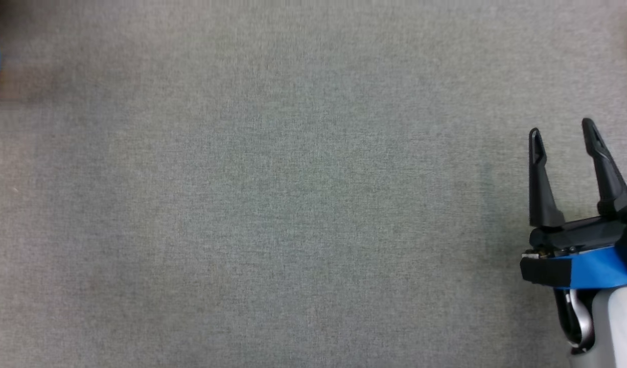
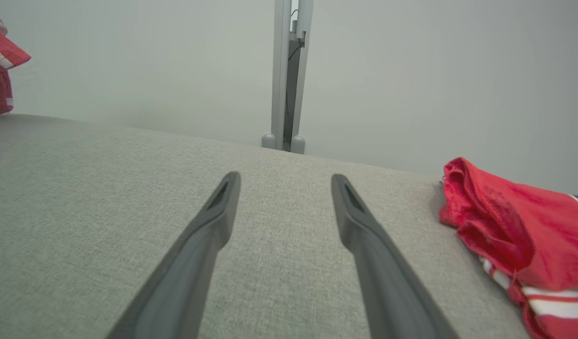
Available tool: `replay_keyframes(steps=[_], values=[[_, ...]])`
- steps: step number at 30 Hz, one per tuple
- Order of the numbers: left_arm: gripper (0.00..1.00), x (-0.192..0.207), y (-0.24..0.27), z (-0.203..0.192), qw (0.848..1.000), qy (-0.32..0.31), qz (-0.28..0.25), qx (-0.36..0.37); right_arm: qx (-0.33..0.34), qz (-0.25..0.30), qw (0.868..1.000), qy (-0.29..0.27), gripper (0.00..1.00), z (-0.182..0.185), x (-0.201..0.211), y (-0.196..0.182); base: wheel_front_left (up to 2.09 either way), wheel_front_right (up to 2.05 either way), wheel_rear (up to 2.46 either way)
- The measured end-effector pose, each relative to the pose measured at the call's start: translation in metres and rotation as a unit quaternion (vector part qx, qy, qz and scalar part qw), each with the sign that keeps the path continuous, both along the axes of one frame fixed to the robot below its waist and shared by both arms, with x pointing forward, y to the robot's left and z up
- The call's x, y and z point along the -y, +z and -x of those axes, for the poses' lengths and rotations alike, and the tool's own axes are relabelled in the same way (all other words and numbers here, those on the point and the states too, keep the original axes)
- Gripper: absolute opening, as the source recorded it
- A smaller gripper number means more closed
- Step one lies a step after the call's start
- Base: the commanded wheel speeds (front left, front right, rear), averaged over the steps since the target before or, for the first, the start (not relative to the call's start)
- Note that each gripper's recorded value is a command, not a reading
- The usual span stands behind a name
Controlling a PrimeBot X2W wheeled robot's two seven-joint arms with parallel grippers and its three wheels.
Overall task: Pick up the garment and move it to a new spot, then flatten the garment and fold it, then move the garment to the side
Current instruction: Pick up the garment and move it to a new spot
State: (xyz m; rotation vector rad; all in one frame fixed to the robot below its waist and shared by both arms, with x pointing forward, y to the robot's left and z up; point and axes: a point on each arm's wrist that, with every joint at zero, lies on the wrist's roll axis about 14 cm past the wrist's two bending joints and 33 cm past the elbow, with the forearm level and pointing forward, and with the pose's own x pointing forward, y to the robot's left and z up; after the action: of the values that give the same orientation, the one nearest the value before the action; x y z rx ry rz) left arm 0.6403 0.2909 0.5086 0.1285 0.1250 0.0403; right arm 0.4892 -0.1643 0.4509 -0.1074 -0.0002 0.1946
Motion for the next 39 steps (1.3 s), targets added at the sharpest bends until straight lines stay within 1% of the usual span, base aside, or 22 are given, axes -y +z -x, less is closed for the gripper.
replay_keyframes(steps=[5,11,17,23,26,29,32,39], values=[[0.00,0.044,0.075,-0.008,0.994,-0.063,-0.020,0.089,0.018,-0.018,1.000,-0.010,1.00,0.011,0.000,0.018,0.00,0.00,0.00],[0.00,0.115,0.146,-0.005,0.973,-0.151,-0.035,0.171,0.028,-0.032,0.998,-0.036,1.00,0.029,0.012,0.032,0.00,0.00,0.00],[0.00,0.199,0.200,0.012,0.941,-0.244,-0.032,0.230,0.036,-0.041,0.996,-0.069,1.00,0.051,0.030,0.044,0.00,0.00,0.00],[0.00,0.288,0.241,0.045,0.899,-0.339,0.003,0.277,0.050,-0.046,0.992,-0.111,1.00,0.074,0.057,0.059,0.00,0.00,0.00],[0.00,0.325,0.241,0.062,0.883,-0.378,0.032,0.277,0.055,-0.047,0.989,-0.128,1.00,0.085,0.068,0.065,0.00,0.00,0.00],[0.00,0.352,0.222,0.076,0.875,-0.408,0.051,0.256,0.060,-0.053,0.987,-0.142,1.00,0.093,0.077,0.069,0.00,0.00,0.00],[0.00,0.365,0.192,0.085,0.876,-0.422,0.060,0.223,0.062,-0.056,0.986,-0.147,1.00,0.096,0.080,0.071,0.00,0.00,0.00],[0.00,0.373,0.100,0.113,0.889,-0.435,0.078,0.120,0.066,-0.060,0.986,-0.143,1.00,0.095,0.077,0.072,0.00,0.00,0.00]])
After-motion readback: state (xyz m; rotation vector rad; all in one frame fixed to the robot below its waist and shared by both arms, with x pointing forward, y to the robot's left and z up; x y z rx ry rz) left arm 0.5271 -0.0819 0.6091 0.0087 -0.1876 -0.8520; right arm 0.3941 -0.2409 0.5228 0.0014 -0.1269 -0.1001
